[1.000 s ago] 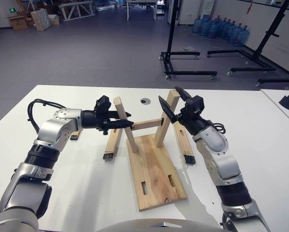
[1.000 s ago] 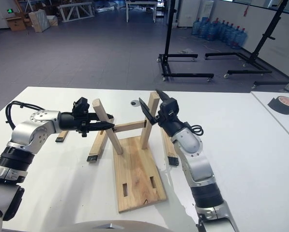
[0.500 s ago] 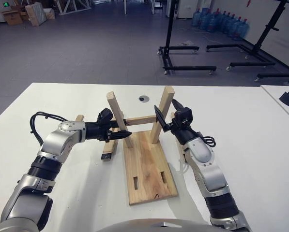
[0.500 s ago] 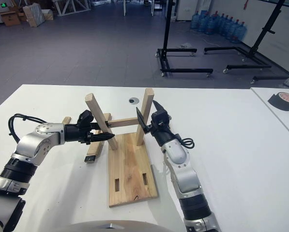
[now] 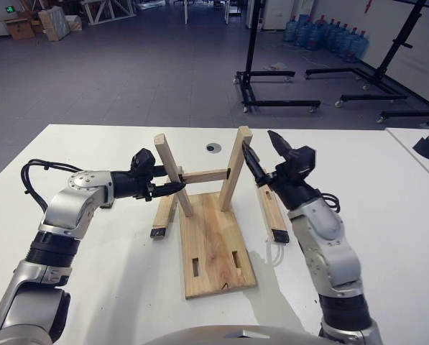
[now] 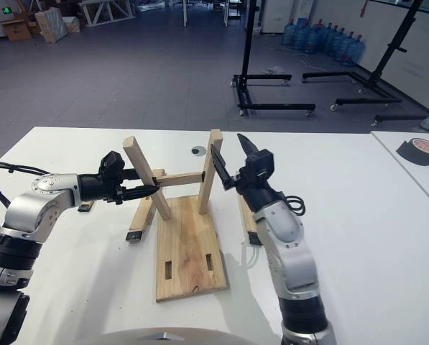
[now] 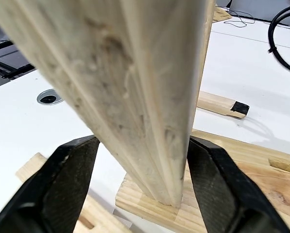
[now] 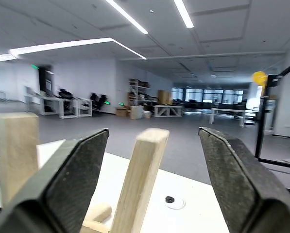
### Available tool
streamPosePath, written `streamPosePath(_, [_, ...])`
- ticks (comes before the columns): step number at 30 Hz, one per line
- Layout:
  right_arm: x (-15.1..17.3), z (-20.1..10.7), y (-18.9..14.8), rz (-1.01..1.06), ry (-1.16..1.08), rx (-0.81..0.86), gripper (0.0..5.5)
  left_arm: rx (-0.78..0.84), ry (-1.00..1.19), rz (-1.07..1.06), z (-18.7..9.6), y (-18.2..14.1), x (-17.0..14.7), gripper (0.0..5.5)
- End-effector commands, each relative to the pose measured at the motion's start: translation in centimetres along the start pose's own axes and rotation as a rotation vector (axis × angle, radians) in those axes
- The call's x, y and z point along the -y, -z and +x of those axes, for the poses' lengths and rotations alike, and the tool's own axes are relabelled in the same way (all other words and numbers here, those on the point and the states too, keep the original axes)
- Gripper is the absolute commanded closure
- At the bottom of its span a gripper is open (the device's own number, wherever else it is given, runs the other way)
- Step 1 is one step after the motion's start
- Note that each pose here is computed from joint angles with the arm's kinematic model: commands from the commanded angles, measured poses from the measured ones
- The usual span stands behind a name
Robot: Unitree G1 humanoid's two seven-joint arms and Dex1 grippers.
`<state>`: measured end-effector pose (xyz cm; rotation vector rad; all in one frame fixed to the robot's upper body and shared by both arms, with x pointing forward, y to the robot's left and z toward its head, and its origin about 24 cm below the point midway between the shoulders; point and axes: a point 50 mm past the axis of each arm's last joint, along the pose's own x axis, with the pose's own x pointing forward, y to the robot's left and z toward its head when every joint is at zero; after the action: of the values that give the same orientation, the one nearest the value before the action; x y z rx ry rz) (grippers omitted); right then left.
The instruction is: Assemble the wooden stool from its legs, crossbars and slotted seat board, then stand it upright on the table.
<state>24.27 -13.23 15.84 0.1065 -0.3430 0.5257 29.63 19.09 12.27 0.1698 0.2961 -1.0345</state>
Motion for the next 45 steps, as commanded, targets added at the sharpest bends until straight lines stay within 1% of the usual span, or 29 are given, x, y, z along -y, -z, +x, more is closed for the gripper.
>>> streamPosePath(1, [-0.4,-1.0,-1.0,0.26,-0.26,-0.08,2.1,0.04,-0.093,-0.006,0.3,0.4,-1.2,2.38])
streamPosePath(3, [-0.9,-1.8,0.1,0.338,-0.379,-0.193,2.1,0.052,-0.114,-0.001,1.0,0.3,-2.0,2.38])
streamPosePath(5, [-1.3,-2.2,1.4,0.352,-0.447,-0.293,2.1,0.063,-0.109,0.009,1.7,0.3,-2.4,2.38])
streamPosePath(10, [-1.4,-1.7,4.1,0.354,-0.515,-0.393,2.1,0.069,-0.108,0.007,3.0,0.9,-3.2,2.38])
streamPosePath(12, [-1.2,-1.6,4.9,0.342,-0.514,-0.411,2.1,0.082,-0.093,0.012,3.3,1.0,-2.9,2.38])
streamPosePath(13, [-1.2,-1.6,5.7,0.296,-0.514,-0.461,2.1,0.095,-0.083,0.016,3.3,0.8,-2.5,2.38])
streamPosePath(16, [-1.4,-2.1,6.8,0.249,-0.555,-0.535,2.1,0.128,-0.073,0.032,2.7,0.2,-1.8,2.38])
streamPosePath(19, [-1.0,-2.1,7.9,0.189,-0.566,-0.603,2.1,0.155,-0.101,0.041,1.3,-0.4,-1.5,2.38])
streamPosePath(22, [-0.5,-1.5,8.5,0.173,-0.528,-0.606,2.1,0.167,-0.115,0.03,0.1,-0.5,-1.2,2.38])
streamPosePath(30, [1.1,0.7,9.9,0.101,-0.389,-0.578,2.1,0.141,-0.224,-0.013,-1.7,1.1,-1.6,2.38])
streamPosePath(33, [0.7,0.4,9.4,0.137,-0.419,-0.565,2.1,0.139,-0.275,-0.034,-2.4,1.8,-1.7,2.38])
streamPosePath(37, [0.1,-0.7,8.7,0.148,-0.439,-0.566,2.1,0.129,-0.384,-0.077,-4.3,3.3,-1.5,2.38])
streamPosePath(40, [-1.7,-1.7,8.2,0.23,-0.549,-0.575,2.1,0.122,-0.466,-0.125,-6.0,4.7,-1.5,2.38])
streamPosePath(42, [-2.8,-1.9,8.3,0.256,-0.632,-0.606,2.1,0.138,-0.361,-0.158,-5.6,4.7,-0.4,2.38])
streamPosePath(44, [-2.9,-2.1,8.3,0.255,-0.663,-0.625,2.1,0.127,-0.141,-0.151,-4.2,4.4,1.9,2.38])
streamPosePath(45, [-2.8,-2.2,8.3,0.254,-0.665,-0.629,2.1,0.126,-0.075,-0.158,-3.5,4.3,2.6,2.38])
